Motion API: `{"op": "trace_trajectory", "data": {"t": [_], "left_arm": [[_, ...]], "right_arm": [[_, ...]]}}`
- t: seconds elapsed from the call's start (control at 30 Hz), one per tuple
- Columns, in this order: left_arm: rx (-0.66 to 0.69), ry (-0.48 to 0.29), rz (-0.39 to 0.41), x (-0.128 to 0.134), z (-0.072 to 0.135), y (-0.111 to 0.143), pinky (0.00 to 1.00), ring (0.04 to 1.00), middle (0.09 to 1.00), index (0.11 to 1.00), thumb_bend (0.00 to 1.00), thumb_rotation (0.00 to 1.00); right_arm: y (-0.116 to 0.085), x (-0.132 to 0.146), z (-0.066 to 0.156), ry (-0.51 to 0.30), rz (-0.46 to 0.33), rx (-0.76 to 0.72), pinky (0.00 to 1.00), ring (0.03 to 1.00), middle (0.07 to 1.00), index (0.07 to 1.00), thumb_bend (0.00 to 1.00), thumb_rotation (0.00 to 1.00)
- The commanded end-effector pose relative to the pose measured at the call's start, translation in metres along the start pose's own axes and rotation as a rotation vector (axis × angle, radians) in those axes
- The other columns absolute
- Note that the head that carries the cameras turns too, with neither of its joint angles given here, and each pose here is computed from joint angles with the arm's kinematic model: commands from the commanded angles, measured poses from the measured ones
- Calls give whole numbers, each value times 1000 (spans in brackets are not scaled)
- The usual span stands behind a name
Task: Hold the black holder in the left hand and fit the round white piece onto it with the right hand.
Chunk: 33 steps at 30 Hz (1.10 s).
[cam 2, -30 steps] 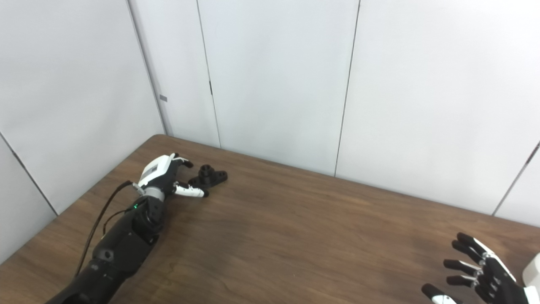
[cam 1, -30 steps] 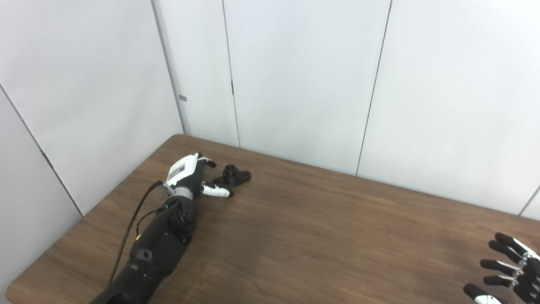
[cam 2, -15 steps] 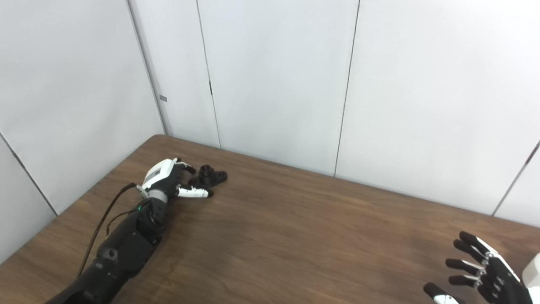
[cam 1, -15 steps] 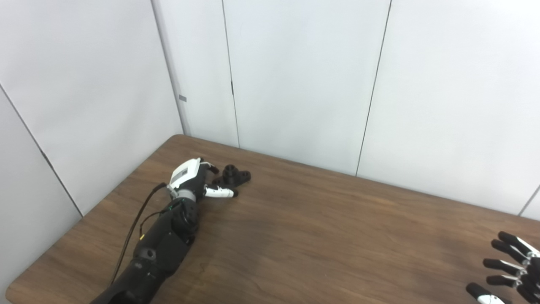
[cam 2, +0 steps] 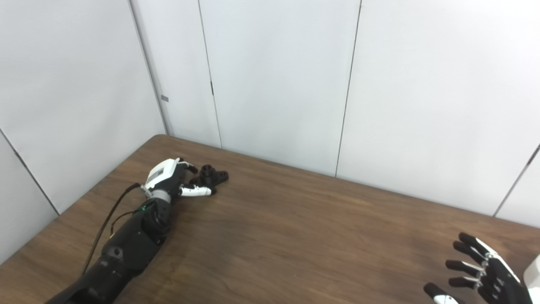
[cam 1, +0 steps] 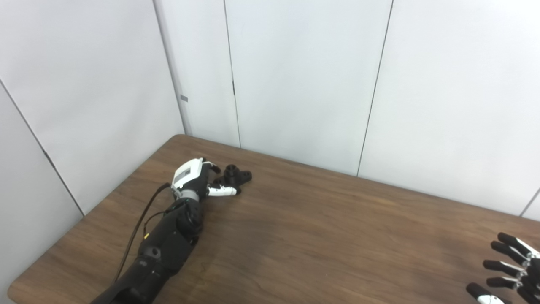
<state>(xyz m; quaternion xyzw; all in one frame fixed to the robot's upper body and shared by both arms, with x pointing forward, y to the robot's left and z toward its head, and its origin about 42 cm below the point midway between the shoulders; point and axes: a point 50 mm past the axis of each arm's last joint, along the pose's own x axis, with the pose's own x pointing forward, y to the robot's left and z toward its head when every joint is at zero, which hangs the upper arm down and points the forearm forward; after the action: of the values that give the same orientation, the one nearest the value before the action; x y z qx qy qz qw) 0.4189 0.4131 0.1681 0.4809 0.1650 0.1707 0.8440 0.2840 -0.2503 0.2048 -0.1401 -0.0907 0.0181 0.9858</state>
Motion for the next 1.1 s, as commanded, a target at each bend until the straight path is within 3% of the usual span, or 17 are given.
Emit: {"op": "trace_trajectory", "data": {"t": [0.0, 0.07, 0.17, 0.57, 0.9, 1.07], "left_arm": [[-46, -19, -69, 3, 3, -6, 1000, 1000, 956, 654, 801, 190], [-75, -31, -78, 1, 2, -13, 1000, 1000, 946, 524, 582, 87], [-79, -47, -74, -2, 1, -23, 1000, 1000, 924, 490, 530, 58], [-107, -84, -49, -9, -1, -64, 1000, 986, 892, 487, 524, 61], [-101, -82, -57, -12, -4, -78, 1000, 967, 883, 486, 524, 60], [-90, -150, -87, -22, -2, -83, 1000, 973, 886, 486, 524, 57]], "right_arm": [[-4, 3, 17, -75, -16, -2, 552, 682, 806, 818, 495, 0], [-4, 3, 18, -73, -17, -6, 552, 686, 810, 819, 490, 0], [-5, 3, 19, -70, -20, -6, 558, 690, 813, 820, 489, 0], [-6, 2, 21, -76, -19, -14, 553, 687, 824, 829, 472, 0], [-5, 4, 21, -79, -24, -20, 551, 680, 821, 828, 470, 0], [-2, 7, 21, -89, -20, -15, 531, 658, 816, 824, 469, 0]]}}
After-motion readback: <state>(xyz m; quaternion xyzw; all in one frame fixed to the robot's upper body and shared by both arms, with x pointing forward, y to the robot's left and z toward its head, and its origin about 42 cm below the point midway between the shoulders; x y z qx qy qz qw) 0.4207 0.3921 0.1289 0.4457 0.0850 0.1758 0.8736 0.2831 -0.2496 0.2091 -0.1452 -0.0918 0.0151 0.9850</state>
